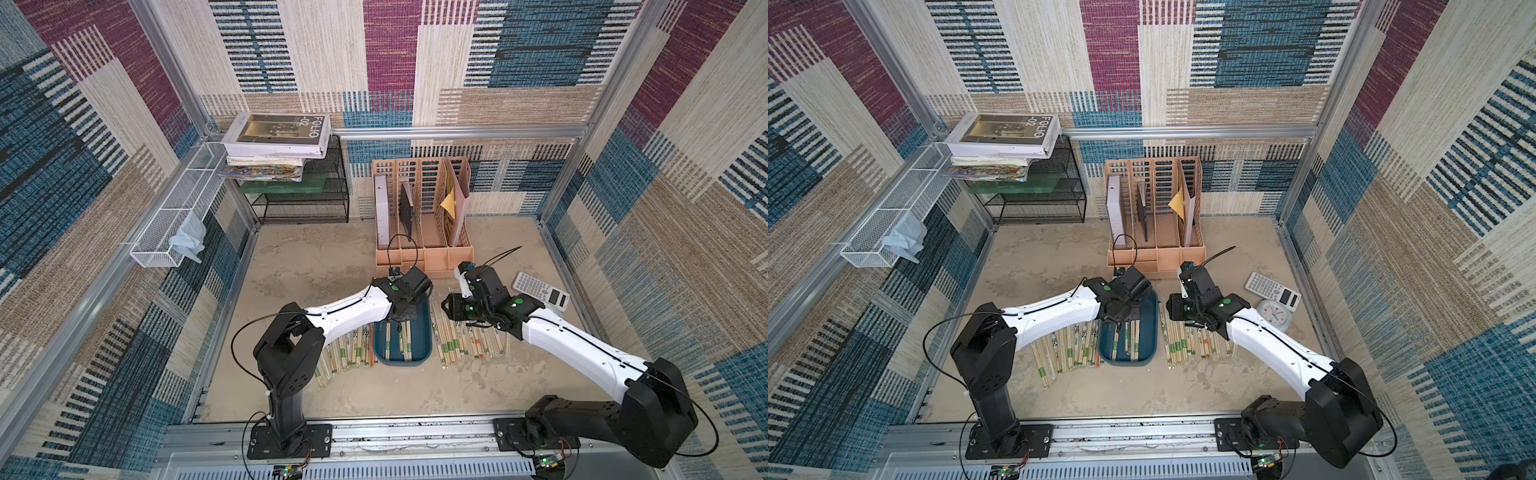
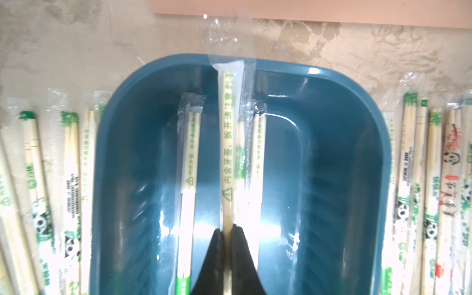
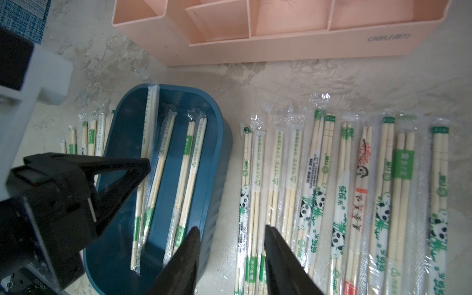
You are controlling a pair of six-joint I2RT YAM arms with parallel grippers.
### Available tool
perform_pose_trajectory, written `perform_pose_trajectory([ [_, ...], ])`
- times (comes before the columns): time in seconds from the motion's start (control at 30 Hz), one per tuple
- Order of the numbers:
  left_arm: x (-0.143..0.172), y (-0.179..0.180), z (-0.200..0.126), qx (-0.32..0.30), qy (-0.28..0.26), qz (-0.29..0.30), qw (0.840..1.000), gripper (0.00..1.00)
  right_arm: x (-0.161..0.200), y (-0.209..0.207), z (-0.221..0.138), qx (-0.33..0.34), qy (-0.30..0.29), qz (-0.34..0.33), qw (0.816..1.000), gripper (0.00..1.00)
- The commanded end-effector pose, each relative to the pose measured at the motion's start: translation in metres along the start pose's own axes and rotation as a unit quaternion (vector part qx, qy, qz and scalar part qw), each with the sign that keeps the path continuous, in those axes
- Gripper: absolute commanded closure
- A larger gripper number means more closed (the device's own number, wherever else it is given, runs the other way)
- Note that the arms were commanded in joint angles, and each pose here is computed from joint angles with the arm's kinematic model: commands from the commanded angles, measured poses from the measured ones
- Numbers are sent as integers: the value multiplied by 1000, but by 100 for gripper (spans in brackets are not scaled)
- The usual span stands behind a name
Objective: Take the paired disposable chopsticks out of the storage box
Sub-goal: Pick up the paired disposable chopsticks from the storage box, then place the paired disposable chopsticks at the center of the board.
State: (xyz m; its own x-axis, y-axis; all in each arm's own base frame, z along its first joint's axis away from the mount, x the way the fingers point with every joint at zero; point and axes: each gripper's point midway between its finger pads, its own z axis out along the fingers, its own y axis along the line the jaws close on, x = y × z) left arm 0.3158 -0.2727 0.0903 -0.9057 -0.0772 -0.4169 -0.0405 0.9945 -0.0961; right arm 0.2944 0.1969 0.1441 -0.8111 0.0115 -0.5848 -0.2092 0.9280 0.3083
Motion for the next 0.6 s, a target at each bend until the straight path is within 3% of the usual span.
perform_pose_trajectory([
  [0.0, -7, 16, -14, -20, -19, -8, 1000, 98, -4, 3, -1, -5, -4, -6, 1000, 55],
  [0.23, -22, 73, -50, -32, -47, -50, 997, 99, -9, 19, -1, -24, -5, -16, 1000, 55],
  [0.57, 47, 216, -40, -128, 7, -169, 977, 99, -13, 61, 5, -62, -3, -51, 997, 55],
])
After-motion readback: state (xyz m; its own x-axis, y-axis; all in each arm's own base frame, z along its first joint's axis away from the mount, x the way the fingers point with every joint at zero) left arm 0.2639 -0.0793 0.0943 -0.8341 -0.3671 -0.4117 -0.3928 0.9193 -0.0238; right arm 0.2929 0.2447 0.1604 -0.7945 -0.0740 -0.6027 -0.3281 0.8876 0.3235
